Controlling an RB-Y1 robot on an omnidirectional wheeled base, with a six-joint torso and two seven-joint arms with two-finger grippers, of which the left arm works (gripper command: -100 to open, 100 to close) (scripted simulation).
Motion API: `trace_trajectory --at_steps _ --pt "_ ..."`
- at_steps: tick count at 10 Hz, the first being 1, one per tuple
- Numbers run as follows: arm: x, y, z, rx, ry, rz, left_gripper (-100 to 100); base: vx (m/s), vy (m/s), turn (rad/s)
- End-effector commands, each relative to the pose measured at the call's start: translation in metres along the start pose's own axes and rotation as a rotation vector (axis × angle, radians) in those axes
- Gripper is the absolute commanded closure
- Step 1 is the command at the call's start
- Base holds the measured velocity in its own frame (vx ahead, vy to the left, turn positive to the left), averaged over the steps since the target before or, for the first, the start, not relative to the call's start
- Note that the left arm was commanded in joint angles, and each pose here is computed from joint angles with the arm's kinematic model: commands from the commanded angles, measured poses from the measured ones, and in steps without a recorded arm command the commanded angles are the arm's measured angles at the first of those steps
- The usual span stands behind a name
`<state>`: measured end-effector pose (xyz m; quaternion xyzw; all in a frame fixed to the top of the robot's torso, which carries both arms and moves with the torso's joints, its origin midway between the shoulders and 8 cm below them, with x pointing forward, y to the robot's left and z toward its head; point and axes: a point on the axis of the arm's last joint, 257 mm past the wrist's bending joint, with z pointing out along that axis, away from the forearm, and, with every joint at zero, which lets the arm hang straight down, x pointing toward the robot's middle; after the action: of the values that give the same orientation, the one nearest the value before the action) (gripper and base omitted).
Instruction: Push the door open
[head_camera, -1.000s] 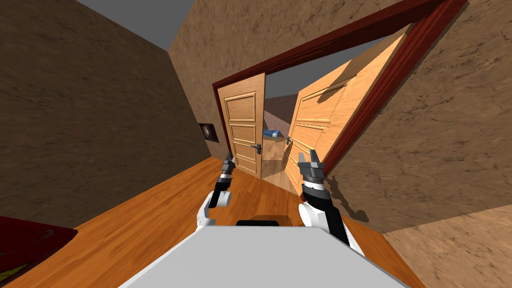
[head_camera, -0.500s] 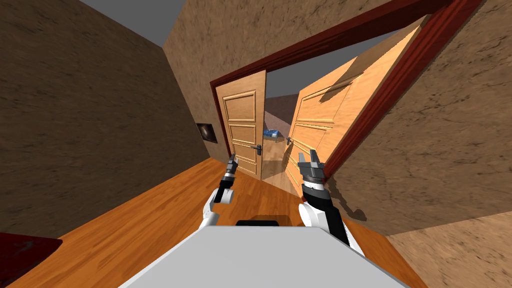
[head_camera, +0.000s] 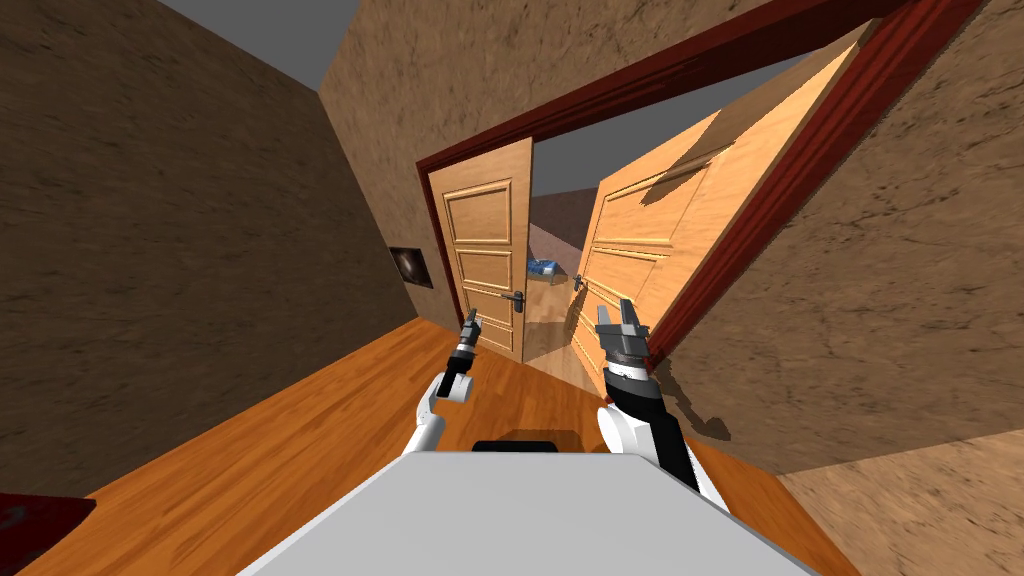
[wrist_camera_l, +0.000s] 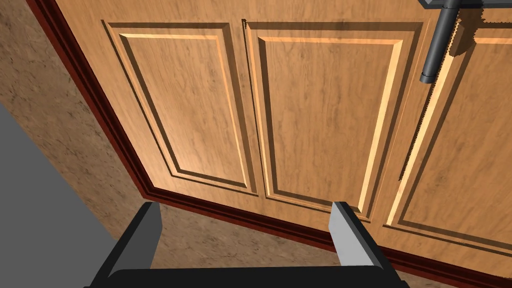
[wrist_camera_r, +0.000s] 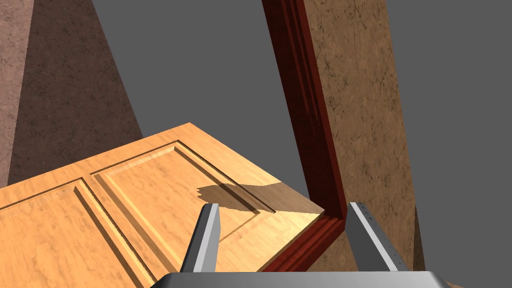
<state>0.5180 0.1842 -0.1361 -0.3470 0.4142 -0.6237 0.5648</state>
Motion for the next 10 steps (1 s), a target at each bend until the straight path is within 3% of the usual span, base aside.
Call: trace_trajectory --at_steps 1,2,3,8,10 --pt "0.004 0.013 0.0026 -0.025 0.009 -0.005 -100 0.057 0.021 -0.017" --pt "0.008 0.018 0.0070 -0.033 0.018 -0.010 -100 0.075 0.026 -0.034" --pt "0.008 0.023 0.0053 -0.043 0.018 -0.010 -100 0.060 0.019 -0.014" --pt "0.032 0.066 0.0170 -0.131 0.059 -0.030 -100 0.088 0.039 -0.030" --pt "0.037 0.076 0.0180 -0.152 0.068 -0.033 -100 0.053 0.019 -0.011"
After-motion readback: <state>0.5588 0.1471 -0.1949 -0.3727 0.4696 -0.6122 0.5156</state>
